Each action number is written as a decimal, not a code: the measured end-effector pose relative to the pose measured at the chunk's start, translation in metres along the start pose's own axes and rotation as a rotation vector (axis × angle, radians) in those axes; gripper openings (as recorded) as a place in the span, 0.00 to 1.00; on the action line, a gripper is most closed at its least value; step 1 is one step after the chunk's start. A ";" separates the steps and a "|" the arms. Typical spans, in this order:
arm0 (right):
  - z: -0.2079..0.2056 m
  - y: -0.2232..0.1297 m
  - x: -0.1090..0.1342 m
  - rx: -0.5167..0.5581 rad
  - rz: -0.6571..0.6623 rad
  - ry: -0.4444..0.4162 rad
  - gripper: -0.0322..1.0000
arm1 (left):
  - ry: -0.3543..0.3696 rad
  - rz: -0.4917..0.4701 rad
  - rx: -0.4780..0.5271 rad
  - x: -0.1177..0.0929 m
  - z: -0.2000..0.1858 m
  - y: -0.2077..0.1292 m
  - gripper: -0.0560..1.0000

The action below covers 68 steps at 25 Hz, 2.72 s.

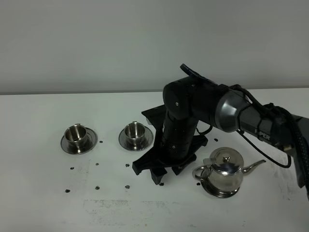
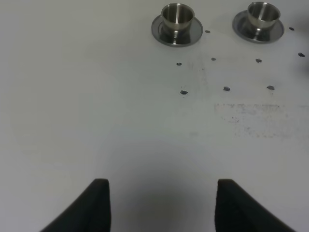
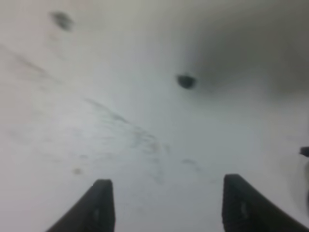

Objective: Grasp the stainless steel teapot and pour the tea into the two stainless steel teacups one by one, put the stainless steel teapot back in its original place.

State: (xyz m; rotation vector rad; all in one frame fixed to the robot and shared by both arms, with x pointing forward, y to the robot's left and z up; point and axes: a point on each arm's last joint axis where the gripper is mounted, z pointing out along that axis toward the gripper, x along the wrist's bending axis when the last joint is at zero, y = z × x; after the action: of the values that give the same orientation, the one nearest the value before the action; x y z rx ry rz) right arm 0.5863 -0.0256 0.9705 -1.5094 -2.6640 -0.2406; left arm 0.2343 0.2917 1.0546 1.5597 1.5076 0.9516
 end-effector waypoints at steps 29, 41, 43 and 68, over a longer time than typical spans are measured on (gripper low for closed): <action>0.042 0.012 -0.043 0.026 0.009 -0.026 0.52 | 0.000 0.000 0.000 0.000 0.000 0.000 0.56; 0.042 0.005 -0.042 0.104 0.056 0.006 0.52 | 0.000 0.000 0.000 0.000 0.000 0.000 0.56; 0.042 0.004 -0.040 0.116 0.063 0.021 0.52 | 0.000 0.000 0.000 0.000 0.000 0.000 0.56; 0.029 0.012 -0.029 0.003 0.030 0.043 0.51 | 0.000 0.000 0.000 0.000 0.000 0.000 0.56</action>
State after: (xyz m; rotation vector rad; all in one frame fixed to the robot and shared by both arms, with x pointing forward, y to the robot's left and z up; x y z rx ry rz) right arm 0.6121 -0.0389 0.9391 -1.5245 -2.6055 -0.2644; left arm 0.2343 0.2917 1.0546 1.5598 1.5077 0.9517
